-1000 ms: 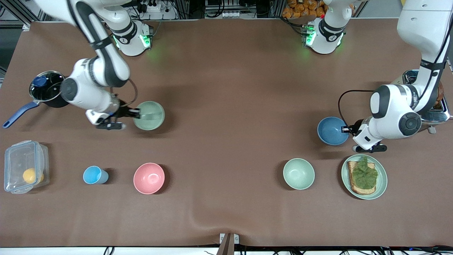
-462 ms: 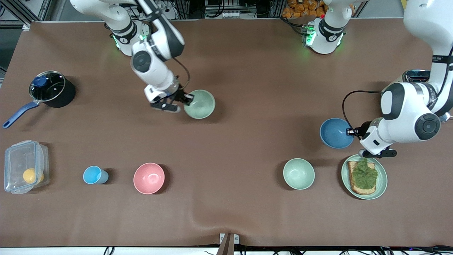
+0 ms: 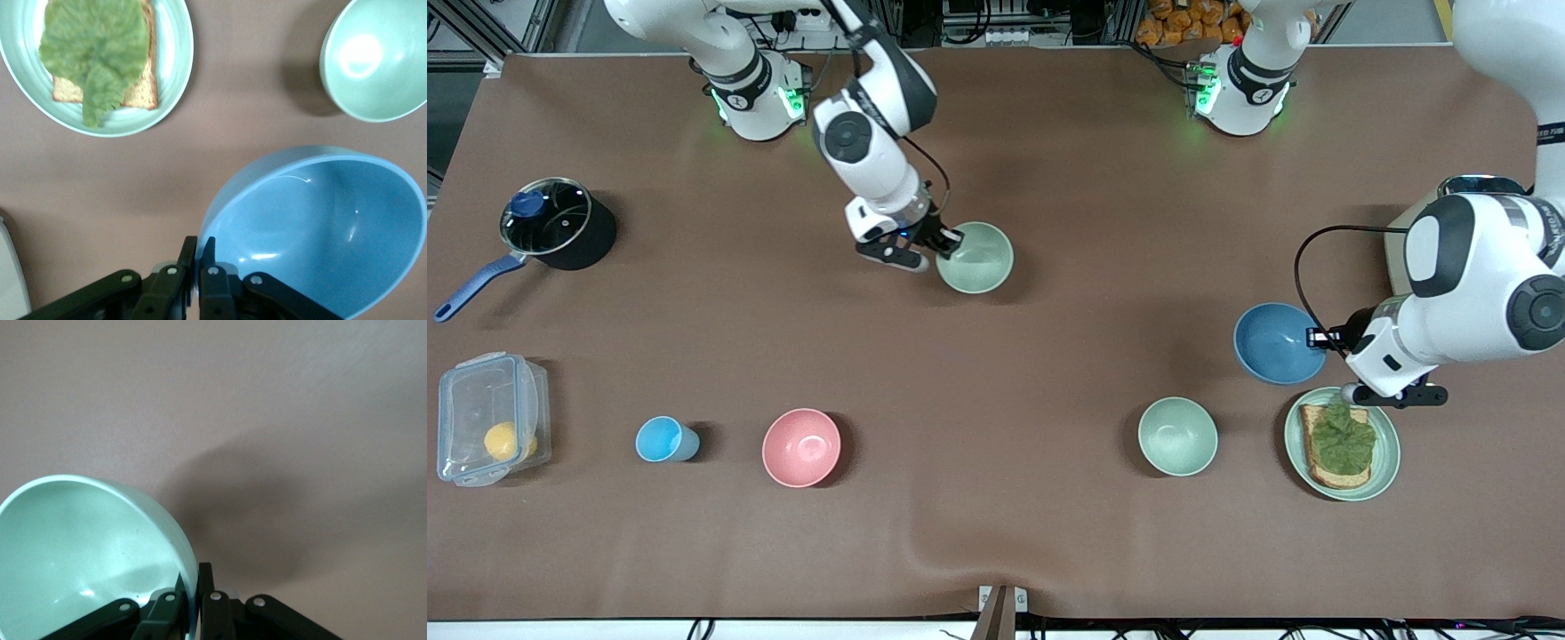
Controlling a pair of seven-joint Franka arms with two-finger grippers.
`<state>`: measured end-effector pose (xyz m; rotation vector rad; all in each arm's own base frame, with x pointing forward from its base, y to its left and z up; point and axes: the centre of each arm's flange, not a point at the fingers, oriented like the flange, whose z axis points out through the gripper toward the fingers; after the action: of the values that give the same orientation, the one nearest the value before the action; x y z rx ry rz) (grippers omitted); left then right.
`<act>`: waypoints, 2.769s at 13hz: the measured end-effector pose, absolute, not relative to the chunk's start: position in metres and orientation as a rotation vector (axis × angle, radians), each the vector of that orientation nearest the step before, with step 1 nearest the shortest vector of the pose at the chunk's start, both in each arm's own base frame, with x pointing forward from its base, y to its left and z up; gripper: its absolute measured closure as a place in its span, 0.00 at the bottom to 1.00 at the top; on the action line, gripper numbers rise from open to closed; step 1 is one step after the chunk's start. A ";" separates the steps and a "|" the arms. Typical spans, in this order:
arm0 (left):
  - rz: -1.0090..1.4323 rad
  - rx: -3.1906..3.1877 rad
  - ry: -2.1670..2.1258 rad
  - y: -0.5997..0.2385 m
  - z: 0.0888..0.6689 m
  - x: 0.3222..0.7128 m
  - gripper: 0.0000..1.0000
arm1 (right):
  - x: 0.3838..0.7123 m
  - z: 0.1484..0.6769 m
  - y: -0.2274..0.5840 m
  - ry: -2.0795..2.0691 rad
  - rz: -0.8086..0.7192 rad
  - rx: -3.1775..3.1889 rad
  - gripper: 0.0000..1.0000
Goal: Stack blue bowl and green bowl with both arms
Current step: 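Carry the green bowl with the right gripper while the left gripper carries the blue bowl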
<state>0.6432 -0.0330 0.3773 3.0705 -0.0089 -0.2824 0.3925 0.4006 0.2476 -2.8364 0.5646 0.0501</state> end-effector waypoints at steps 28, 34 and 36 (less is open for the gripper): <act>-0.392 3.053 0.215 -0.247 0.423 0.605 0.95 | 0.474 0.253 0.367 1.261 0.267 -2.646 0.00; -0.483 3.051 0.332 -0.284 0.403 0.578 0.95 | 0.489 0.215 0.329 1.592 0.531 -2.357 0.00; -0.469 3.046 0.388 -0.305 0.388 0.565 0.95 | 0.484 0.194 0.330 1.659 0.618 -2.267 0.00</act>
<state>0.5650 -0.3047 0.3883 3.0456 0.3882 -0.4694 0.4837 0.3298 0.1942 -2.2666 1.6592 0.6177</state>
